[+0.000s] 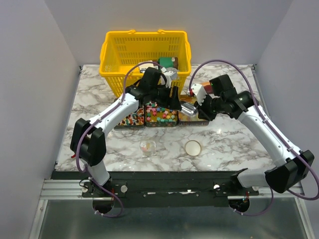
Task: Pack the candies
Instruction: Scoop the fake candies from the storage box.
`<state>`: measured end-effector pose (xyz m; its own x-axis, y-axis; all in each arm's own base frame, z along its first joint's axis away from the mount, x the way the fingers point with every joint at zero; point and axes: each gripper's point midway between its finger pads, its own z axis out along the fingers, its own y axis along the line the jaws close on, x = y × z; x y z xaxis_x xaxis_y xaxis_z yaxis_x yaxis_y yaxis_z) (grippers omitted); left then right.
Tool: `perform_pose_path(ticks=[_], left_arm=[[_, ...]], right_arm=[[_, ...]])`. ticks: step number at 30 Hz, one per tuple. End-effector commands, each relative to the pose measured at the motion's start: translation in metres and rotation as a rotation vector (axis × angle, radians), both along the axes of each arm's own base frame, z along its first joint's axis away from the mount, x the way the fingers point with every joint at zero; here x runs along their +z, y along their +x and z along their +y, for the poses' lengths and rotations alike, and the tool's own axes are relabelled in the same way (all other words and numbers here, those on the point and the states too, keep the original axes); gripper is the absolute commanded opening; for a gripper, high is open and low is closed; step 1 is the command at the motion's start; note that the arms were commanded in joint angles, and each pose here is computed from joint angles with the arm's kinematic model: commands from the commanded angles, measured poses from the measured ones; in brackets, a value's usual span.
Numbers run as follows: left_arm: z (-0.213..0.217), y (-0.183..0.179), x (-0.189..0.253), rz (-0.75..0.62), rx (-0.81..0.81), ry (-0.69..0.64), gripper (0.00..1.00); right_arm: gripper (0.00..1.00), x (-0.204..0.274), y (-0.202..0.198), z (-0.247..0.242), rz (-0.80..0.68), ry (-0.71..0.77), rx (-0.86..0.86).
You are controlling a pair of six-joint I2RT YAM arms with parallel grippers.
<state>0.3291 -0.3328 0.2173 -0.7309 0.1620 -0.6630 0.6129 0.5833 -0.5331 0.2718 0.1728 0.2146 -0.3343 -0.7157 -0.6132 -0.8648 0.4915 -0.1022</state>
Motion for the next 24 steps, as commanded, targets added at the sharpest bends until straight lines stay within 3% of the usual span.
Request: perform_pose_path(ticks=[1, 10, 24], left_arm=[[-0.012, -0.006, -0.005, 0.012, -0.066, -0.013, 0.65], [-0.013, -0.012, -0.031, 0.029, -0.069, 0.060, 0.55], [-0.015, -0.016, -0.056, 0.075, -0.082, 0.101, 0.43]], right_arm=[[0.01, 0.029, 0.003, 0.013, -0.088, 0.107, 0.012], [0.01, 0.055, 0.014, 0.006, -0.204, 0.130, -0.045], [0.01, 0.070, 0.020, -0.007, -0.225, 0.165, -0.092]])
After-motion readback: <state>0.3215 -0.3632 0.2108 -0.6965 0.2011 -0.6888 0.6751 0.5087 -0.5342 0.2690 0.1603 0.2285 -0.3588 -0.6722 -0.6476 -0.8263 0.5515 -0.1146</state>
